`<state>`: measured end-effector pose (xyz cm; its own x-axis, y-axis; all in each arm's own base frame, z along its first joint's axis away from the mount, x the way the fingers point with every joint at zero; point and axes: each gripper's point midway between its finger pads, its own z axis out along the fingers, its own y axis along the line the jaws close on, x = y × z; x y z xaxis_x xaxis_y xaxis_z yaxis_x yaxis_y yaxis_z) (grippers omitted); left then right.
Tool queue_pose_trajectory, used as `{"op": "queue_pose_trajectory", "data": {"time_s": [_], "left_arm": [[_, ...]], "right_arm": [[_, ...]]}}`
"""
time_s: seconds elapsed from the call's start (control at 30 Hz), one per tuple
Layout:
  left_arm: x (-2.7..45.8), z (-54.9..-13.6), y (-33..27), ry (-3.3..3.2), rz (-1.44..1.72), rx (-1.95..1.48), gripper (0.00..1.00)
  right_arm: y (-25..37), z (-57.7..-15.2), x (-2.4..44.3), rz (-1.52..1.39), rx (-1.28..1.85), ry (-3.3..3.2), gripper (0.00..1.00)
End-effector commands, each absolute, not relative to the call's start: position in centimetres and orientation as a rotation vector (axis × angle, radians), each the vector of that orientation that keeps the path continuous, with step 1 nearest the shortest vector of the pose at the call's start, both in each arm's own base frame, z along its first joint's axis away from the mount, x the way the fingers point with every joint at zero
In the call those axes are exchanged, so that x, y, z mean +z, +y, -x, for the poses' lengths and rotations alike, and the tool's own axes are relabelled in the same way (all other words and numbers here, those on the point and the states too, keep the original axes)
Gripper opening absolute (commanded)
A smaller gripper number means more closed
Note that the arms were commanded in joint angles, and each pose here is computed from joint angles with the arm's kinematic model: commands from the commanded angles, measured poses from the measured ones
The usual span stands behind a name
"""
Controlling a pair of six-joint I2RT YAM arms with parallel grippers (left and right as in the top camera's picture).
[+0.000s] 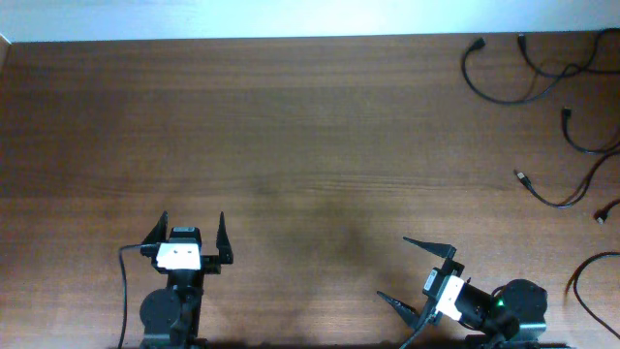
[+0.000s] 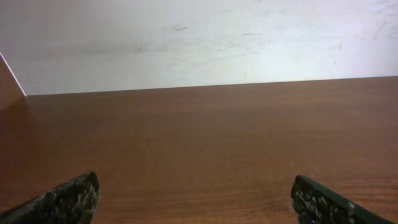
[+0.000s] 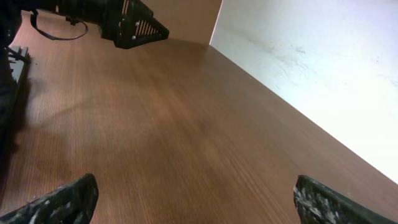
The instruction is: Untangle cables
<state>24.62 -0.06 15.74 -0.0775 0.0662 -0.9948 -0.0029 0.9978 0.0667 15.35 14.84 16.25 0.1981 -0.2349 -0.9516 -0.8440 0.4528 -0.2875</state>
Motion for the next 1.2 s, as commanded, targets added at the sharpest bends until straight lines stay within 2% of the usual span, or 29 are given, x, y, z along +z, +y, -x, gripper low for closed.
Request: {"op": "queue_pose_trajectory", "data": {"time_s": [0.0,0.17,0.27,0.3,0.37,0.43,0.47,0.5,0.63,0.8,1.17], "left_arm": [[15.7,-24.6,0.0,1.649,-0.059,0.078,0.99],[15.7,-24.6,0.0,1.648,-0.059,0.078,0.99],[15.7,-24.6,0.0,1.648,-0.059,0.078,0.99],[15.7,-24.6,0.0,1.649,-0.059,0.078,0.99],[15.7,-24.6,0.0,1.648,-0.059,0.078,0.99],[15.7,-24.6,0.0,1.648,-0.059,0.078,0.99],[15.7,-24.6,0.0,1.648,-0.059,0.078,0.99],[15.7,-24.6,0.0,1.649,-0.059,0.078,0.99],[15.7,-24.6,0.0,1.649,-0.059,0.078,0.99],[15.7,-24.6,0.0,1.648,-0.059,0.078,0.99],[15.7,-24.6,0.0,1.649,-0.059,0.078,0.99]], "right_arm": [[15.0,-15.1,16.1,1.069,0.577,1.338,0.99],[15.1,-15.1,16.7,1.075,0.565,1.303,0.99],[15.5,-14.9,23.7,1.093,0.326,0.935,0.99],[15.3,-14.9,26.4,1.030,0.241,0.837,0.99],[13.8,-16.2,28.6,0.856,0.210,0.878,0.99],[8.9,-19.6,30.1,0.365,0.341,1.081,0.99],[6.6,-21.1,29.1,0.185,0.333,1.165,0.99],[5.7,-21.9,27.9,0.144,0.297,1.223,0.99],[2.2,-23.9,21.3,0.023,0.162,1.500,0.99],[-0.4,-24.6,15.5,-0.086,0.060,1.650,0.99],[-0.7,-24.6,15.6,-0.091,0.045,1.646,0.99]]}}
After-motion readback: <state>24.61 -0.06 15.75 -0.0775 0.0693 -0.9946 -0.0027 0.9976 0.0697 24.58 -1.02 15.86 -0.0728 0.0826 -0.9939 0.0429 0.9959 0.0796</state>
